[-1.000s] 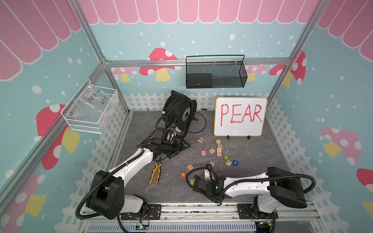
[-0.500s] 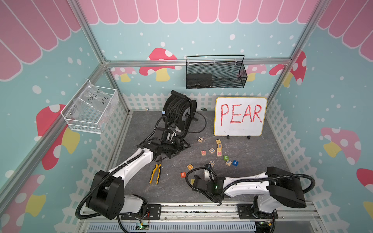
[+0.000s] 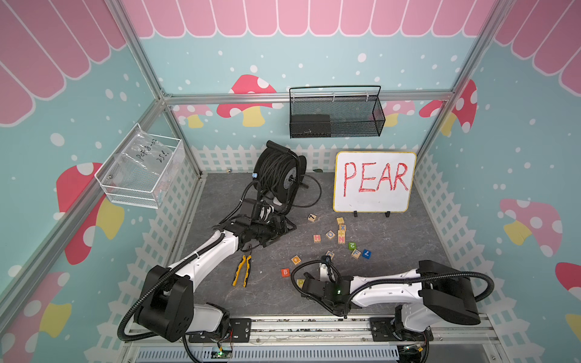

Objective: Spell the uppercase word “pear” with letter blocks
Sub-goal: Place the letter block at the center of the board.

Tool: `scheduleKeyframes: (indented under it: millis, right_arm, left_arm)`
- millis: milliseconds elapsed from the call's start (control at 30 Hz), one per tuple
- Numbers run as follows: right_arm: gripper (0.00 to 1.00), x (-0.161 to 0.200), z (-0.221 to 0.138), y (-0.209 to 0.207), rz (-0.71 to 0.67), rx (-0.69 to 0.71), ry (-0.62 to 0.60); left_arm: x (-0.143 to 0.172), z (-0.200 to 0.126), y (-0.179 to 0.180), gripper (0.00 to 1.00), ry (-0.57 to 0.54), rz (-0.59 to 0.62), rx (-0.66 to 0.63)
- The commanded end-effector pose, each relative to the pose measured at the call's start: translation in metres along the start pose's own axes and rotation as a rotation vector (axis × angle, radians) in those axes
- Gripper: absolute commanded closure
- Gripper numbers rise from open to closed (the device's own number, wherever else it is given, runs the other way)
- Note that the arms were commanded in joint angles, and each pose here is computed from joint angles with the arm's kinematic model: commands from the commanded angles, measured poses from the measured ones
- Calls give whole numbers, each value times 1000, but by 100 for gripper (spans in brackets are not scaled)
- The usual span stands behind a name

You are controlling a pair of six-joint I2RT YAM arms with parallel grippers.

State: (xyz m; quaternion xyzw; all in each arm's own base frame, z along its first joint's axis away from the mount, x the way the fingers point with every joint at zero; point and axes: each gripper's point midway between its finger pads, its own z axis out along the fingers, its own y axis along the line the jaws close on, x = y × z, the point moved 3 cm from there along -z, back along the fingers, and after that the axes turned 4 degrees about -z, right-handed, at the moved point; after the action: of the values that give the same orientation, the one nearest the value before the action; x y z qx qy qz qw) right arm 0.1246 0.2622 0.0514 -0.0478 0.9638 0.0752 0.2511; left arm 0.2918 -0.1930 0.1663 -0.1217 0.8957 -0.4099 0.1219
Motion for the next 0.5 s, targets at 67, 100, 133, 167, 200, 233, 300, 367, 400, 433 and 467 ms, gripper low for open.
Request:
scheduleKeyframes:
  millis: [67,100,133,167,200,233,300,367,400,433,467]
  right_arm:
    - [53,-5,-4,-7,32,9,-32]
    - [51,-5,-5,-7,31,8,-34]
    - [50,-6,-5,-8,32,7,-38]
    - [49,-6,-6,-10,34,11,-43]
    - [46,-6,-7,-14,39,22,-48]
    - [44,-6,-7,-18,45,40,-53]
    - [40,-5,-9,-32,67,90,-63]
    - [38,-5,-11,-42,82,119,-69]
    - [38,-4,-11,-47,89,128,-70]
    - [36,-4,-11,-52,98,134,-69]
    - [36,-3,-11,-55,107,136,-67]
  left_arm:
    - [-4,-7,-7,1,-23,22,8]
    - [-4,-6,-7,1,-24,22,7]
    - [-4,-7,-7,1,-24,21,7]
    - [-5,-7,-7,1,-25,21,5]
    - [-5,-6,-6,1,-24,21,4]
    - [-5,-6,-6,1,-25,21,5]
    - [-4,-5,-5,1,-22,18,2]
    - [-5,-5,-5,1,-21,19,2]
    - [-5,-5,-6,1,-22,18,2]
    - [-4,-4,-5,1,-18,19,3]
    - [-4,-4,-5,1,-15,17,1]
